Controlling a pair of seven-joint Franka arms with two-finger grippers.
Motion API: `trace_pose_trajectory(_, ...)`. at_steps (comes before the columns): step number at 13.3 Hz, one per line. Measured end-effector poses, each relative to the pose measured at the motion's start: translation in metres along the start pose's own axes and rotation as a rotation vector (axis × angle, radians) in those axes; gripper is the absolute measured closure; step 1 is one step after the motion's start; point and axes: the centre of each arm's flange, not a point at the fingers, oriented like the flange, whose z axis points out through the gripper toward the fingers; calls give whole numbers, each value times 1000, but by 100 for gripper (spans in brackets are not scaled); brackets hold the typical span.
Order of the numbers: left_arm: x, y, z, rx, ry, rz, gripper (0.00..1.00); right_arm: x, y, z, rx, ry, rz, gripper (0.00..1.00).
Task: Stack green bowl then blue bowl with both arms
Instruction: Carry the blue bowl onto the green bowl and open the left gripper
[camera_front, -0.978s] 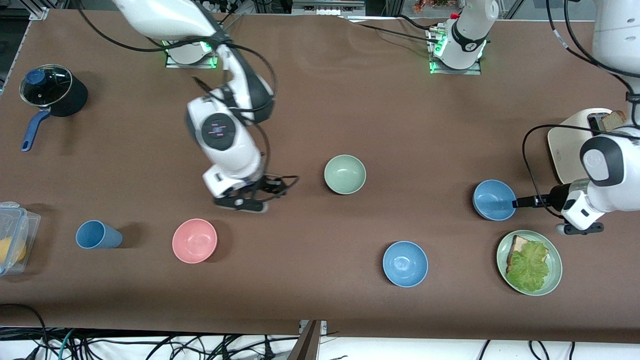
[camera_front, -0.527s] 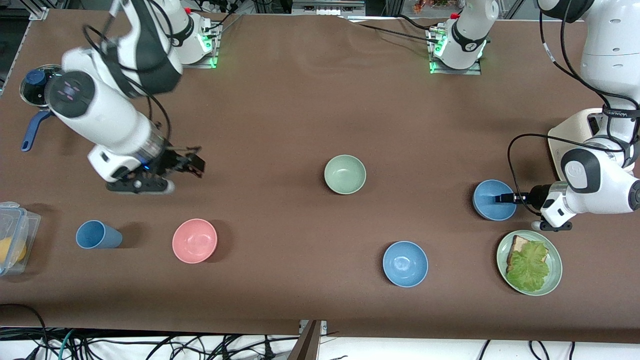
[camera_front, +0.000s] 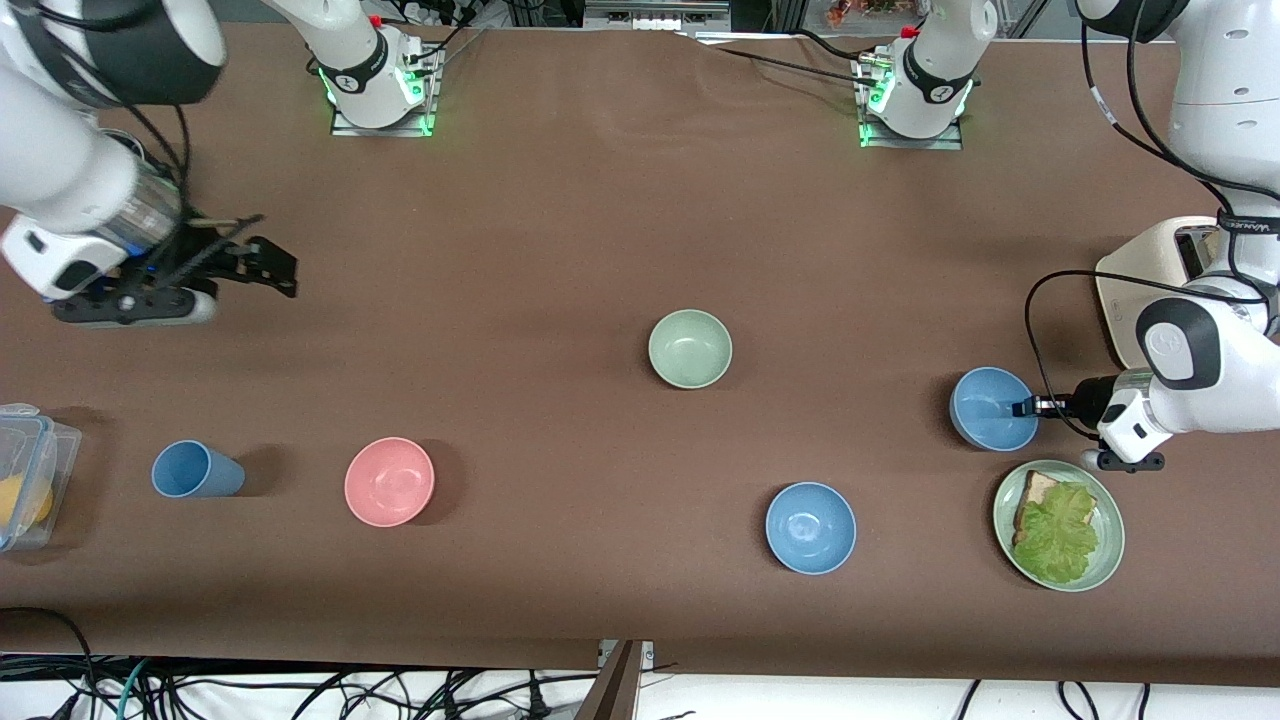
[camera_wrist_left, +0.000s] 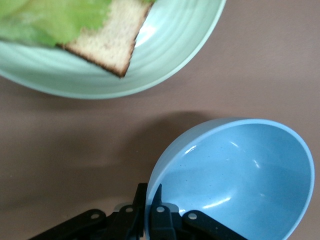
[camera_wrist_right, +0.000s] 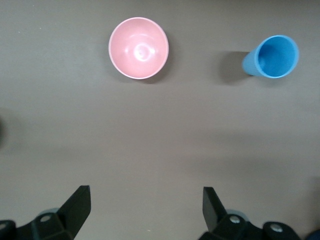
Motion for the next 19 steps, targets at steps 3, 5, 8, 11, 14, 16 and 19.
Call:
trace_pose_trajectory(3, -5, 51, -31, -49, -61, -16, 94, -2, 18, -21, 1, 17, 1, 1)
trace_pose_trajectory(5, -11, 130, -50, -65, -104, -74, 94, -3, 20, -24, 0, 15, 4, 1)
trace_pose_trajectory(8, -27, 264, -52, -92, -138, -114, 94, -3, 24, -26, -2, 13, 10, 1)
trace_pose_trajectory(11, -43, 355, -26, -132, -142, -141, 94, -4, 28, -35, -14, 9, 15, 1)
trace_pose_trajectory(14, -57, 416, 28, -117, -116, -167, 94, -3, 40, -46, -17, 30, 36, 1)
trace_pose_trajectory(16, -67, 442, 71, -108, -110, -173, 94, -3, 41, -48, -17, 28, 38, 1)
trace_pose_trajectory(19, -93, 457, 135, -78, -107, -166, 94, -4, 40, -48, -17, 20, 36, 1)
